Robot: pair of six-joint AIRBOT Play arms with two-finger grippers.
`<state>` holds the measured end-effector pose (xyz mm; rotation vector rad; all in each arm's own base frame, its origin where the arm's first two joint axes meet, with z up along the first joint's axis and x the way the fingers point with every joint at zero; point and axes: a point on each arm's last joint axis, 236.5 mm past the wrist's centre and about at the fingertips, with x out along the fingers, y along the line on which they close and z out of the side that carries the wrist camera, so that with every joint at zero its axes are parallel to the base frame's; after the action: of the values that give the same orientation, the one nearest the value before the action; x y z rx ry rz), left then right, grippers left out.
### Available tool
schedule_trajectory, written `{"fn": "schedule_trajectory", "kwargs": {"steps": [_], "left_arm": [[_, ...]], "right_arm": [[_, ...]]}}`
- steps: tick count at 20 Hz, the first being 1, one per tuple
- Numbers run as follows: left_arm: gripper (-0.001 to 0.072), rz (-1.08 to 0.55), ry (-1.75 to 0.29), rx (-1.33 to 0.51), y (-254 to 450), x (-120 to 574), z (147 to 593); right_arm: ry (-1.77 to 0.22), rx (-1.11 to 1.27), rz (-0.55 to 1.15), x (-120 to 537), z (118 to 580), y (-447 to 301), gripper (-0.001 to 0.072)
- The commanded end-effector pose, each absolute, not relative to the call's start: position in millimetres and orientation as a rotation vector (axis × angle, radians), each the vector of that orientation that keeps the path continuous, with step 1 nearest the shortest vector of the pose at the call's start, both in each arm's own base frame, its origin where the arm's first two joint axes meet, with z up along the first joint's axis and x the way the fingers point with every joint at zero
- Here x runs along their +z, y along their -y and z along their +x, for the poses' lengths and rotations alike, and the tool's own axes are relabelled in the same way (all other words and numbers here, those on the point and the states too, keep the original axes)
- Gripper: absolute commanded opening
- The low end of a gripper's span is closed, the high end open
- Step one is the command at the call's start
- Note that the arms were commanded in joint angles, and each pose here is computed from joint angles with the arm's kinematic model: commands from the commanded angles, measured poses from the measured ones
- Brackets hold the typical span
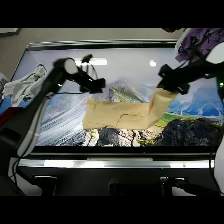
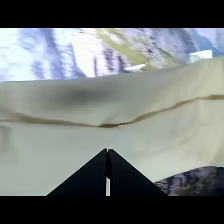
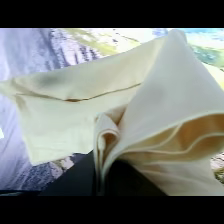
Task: Fold the clothes and pants, and hang the long-sleeved shirts on hangers.
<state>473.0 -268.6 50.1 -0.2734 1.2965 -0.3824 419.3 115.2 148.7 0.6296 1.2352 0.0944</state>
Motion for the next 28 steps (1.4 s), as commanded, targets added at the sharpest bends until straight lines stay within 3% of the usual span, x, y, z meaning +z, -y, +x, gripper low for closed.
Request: {"fn": "schedule_trajectory", "kwargs": {"steps": [1, 6, 13, 25, 26, 28], "left_arm": [[0.0017, -0.219, -1.272, -0.166, 159, 92, 474], [0.0017, -0.277, -1.228, -0.082, 100, 124, 471], [0.0018, -0.266, -1.25, -0.058, 72, 124, 466], [0.0018, -0.255, -1.248, -0.056, 69, 123, 467], [0.0018, -0.255, -1.248, -0.056, 69, 123, 467], [0.0018, -0.255, -1.248, -0.056, 69, 123, 467]], "right_arm": [[-1.162, 0.186, 0.704, 163, 427, -197, 0.0029], [-1.233, 0.255, 0.706, 131, 418, -282, 0.0029], [-1.312, 0.291, 0.734, 74, 414, -353, 0.0029], [-1.338, 0.294, 0.794, 23, 426, -390, 0.0031], [-1.334, 0.296, 0.799, 24, 427, -391, 0.0041], [-1.347, 0.329, 0.822, 29, 423, -398, 0.0205]]}}
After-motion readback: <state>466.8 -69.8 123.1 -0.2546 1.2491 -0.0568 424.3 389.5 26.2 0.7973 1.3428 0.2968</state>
